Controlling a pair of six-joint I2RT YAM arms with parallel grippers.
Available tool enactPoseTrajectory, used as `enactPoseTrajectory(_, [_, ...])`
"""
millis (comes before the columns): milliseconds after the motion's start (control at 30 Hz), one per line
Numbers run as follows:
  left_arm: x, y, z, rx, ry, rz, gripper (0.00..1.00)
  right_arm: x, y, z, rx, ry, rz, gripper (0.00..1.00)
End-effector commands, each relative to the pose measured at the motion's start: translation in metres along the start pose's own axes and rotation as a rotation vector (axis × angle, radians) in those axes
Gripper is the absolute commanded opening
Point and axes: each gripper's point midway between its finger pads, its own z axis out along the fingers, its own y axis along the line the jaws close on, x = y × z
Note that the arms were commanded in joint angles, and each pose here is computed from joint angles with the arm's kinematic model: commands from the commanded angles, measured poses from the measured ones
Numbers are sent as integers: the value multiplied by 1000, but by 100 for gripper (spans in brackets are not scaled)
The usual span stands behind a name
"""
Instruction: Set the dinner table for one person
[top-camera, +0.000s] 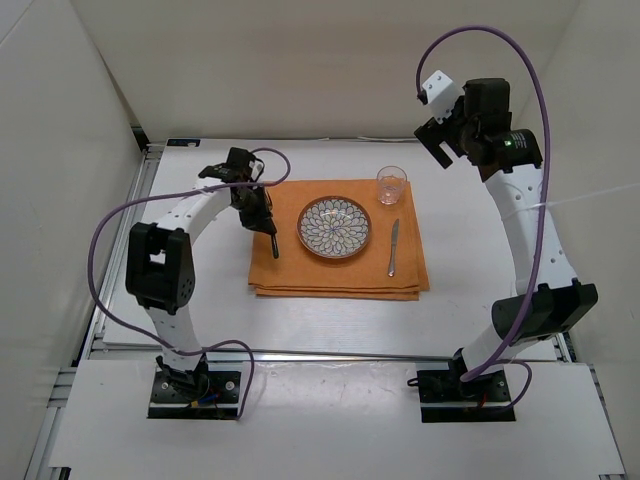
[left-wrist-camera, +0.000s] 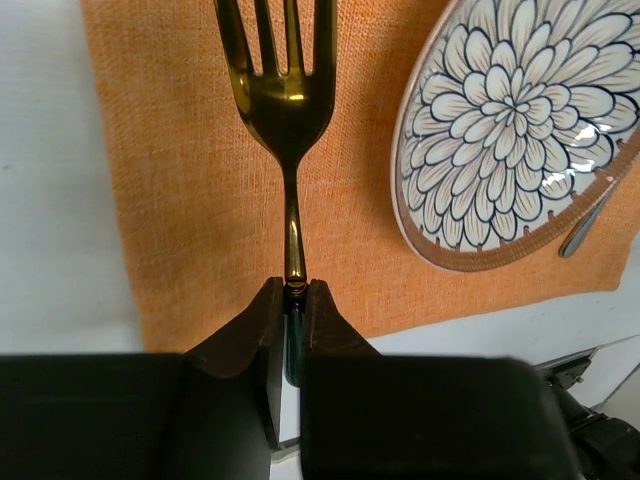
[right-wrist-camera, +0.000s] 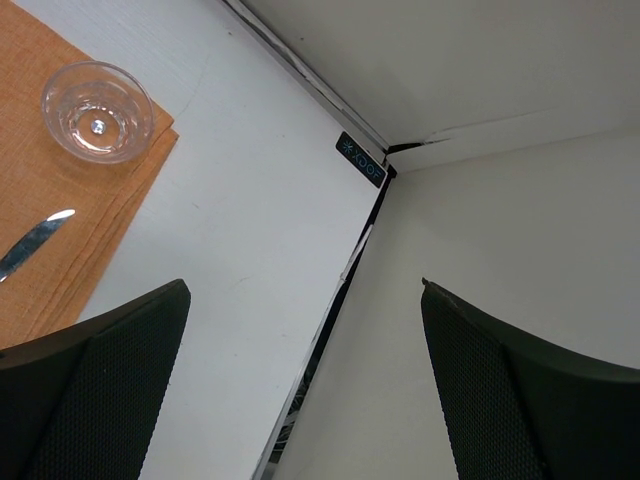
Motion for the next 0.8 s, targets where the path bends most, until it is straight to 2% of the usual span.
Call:
enactPoseTrajectory(0, [-10,-21,2,55,-11,-4,10,-12,-15,-18,61,-55,13,100])
enactPoseTrajectory(100, [-3,-24,13,47,21,-16,10,-12,-15,-18,61,-55,13,100])
enactPoseTrajectory(333, [34,-2,36,-3,117,-46,10,-14,-18,-20,67,-62,5,100])
enactPoseTrajectory(500, [39,8,50,-37,143,-34,10,-17,-20,-22,73,-69,6,100])
enactPoseTrajectory(767, [24,7,66,-43,137,-14,10,-14,-17,-20,66,-60,4,100])
